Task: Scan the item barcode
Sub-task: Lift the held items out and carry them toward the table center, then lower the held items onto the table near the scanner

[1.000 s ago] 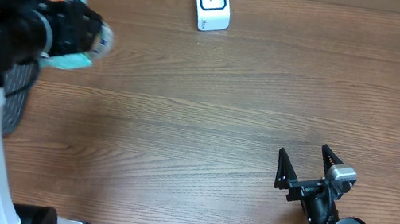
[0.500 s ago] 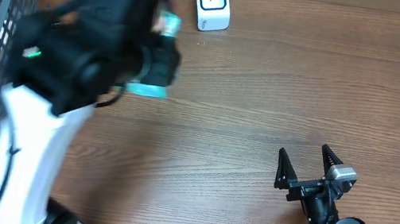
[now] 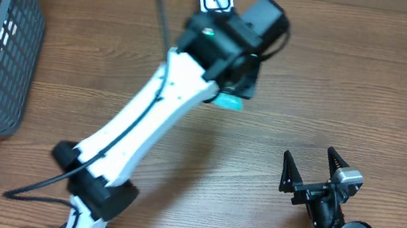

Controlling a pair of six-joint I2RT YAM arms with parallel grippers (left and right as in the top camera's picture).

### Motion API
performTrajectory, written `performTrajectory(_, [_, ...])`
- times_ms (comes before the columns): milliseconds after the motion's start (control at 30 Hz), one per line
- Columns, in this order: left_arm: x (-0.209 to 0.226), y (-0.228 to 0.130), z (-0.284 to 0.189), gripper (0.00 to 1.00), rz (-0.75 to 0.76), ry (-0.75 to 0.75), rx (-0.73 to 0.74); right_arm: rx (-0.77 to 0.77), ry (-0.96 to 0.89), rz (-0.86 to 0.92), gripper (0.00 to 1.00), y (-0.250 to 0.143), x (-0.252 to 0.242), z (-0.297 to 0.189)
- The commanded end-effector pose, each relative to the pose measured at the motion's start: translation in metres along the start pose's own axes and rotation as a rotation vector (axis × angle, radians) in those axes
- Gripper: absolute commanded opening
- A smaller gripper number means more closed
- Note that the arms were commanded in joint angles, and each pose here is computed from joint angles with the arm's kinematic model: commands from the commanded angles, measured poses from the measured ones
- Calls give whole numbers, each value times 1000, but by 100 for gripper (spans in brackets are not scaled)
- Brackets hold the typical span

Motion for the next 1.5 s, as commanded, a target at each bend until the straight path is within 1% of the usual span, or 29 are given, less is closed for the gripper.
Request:
performTrajectory(0, [-19,8,12,42,7,0,-35,-2,-6,4,100,-2,-2,0])
performTrajectory(267, [-52,17,50,43,48,-19,-40,-2,-6,4,100,-2,-2,0])
performTrajectory(600, [-64,14,96,43,65,-2,9,-2,-6,4,100,-2,-2,0])
performTrajectory(767, [-68,16,107,43,82,-2,12,-2,-6,4,100,-2,-2,0])
performTrajectory(900, [-78,20,109,41,128,-16,-26,-2,-6,4,100,-2,-2,0])
performTrajectory(967, [-79,20,113,41,133,1,-37,-2,-6,4,100,-2,-2,0])
performTrajectory(1233, [-82,2,141,41,153,18,12,-2,-6,4,100,-2,-2,0])
performTrajectory(1467, [-81,-13,161,44,158,13,58,-2,-6,4,100,-2,-2,0])
Point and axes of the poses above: each gripper's point midway between its finger pads, its own z axis out along the fingers, its own x axis along the line the jaws close on, y = z × x, the point moved 3 cm from there along -z, back along the fingers, and after that the axes turned 14 degrees about z, right-handed, at the moved point
